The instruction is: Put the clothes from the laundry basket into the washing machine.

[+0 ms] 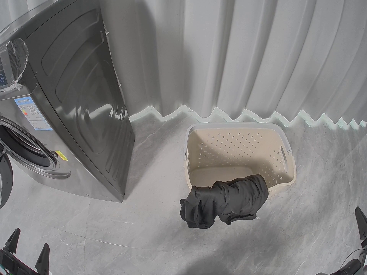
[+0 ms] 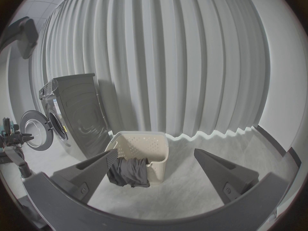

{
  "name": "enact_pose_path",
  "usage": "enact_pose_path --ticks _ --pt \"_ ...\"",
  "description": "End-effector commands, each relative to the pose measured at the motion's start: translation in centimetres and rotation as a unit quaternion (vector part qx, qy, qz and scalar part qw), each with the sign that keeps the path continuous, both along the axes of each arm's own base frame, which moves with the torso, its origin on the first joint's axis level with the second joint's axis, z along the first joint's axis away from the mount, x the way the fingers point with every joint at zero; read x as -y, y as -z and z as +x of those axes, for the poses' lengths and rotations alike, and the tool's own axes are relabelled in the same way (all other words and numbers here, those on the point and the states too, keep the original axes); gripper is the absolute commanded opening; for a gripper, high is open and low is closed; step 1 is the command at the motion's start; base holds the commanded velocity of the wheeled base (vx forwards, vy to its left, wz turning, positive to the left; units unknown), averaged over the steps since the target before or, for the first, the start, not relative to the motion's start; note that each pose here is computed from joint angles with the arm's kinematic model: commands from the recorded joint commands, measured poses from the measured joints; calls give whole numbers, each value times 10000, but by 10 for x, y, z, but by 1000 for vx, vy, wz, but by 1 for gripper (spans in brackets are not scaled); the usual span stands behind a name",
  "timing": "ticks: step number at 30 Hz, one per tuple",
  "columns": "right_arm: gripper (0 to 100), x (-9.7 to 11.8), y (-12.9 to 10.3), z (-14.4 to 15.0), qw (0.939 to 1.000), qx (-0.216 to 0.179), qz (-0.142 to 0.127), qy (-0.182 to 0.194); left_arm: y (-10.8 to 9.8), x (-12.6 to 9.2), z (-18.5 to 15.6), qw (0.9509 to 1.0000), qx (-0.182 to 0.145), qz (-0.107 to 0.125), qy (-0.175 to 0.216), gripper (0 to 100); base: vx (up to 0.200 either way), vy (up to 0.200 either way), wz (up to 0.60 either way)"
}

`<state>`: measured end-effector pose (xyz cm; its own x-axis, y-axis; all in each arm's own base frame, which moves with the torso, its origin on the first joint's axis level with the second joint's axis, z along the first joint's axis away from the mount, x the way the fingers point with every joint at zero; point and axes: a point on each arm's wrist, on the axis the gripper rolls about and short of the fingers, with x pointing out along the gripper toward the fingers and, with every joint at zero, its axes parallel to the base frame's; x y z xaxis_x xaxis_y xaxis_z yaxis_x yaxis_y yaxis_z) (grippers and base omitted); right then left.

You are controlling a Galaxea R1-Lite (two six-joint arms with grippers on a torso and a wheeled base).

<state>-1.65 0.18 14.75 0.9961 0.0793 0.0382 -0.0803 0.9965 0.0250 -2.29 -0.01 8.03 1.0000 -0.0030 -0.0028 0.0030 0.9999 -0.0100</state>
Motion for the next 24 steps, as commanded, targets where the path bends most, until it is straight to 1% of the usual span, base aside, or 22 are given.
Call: enact_pose_path --ticks 1,3,5,8,9,10,11,12,14,15,17,18,19,21,24 --pt "100 -3 -10 75 9856 -1582 230 -558 4 0 0 10000 6 12 0 100 -200 -200 0" --pt "100 -6 -11 95 9827 -1709 237 -680 4 0 0 10000 6 12 8 100 -200 -200 0" --pt "100 -9 -10 109 9795 -1828 273 -803 4 0 0 10000 6 12 8 100 0 0 0" --pt "100 -19 -3 131 9701 -2162 364 -1040 4 0 0 10000 6 12 0 100 0 0 0" --pt "100 -19 -3 131 9701 -2162 364 -1040 4 0 0 10000 6 12 0 100 0 0 0" --pt "100 -26 1 140 9652 -2329 404 -1115 4 0 0 10000 6 4 0 100 0 0 0" --pt "100 -27 1 140 9648 -2340 411 -1126 4 0 0 10000 6 4 0 100 0 0 0" --pt "100 -35 4 147 9600 -2463 508 -1230 4 0 0 10000 6 4 0 100 0 0 0" --pt "100 -44 5 152 9555 -2561 583 -1347 4 0 0 10000 6 4 0 100 0 0 0" --pt "100 -54 9 156 9498 -2698 624 -1456 4 0 0 10000 6 4 0 100 0 0 0" --pt "100 -66 14 161 9451 -2854 593 -1476 4 0 0 10000 6 4 0 100 0 0 0" --pt "100 -66 14 161 9451 -2854 593 -1476 4 0 0 10000 6 4 0 100 0 0 0" --pt "100 -72 20 166 9430 -2975 501 -1406 4 0 0 10000 6 -4 -7 100 0 0 0" --pt "100 -78 29 171 9407 -3110 378 -1302 4 0 0 10000 6 -11 -7 100 0 0 0" --pt "100 -85 36 176 9377 -3222 250 -1278 4 0 0 10000 6 -4 -15 100 0 0 0"
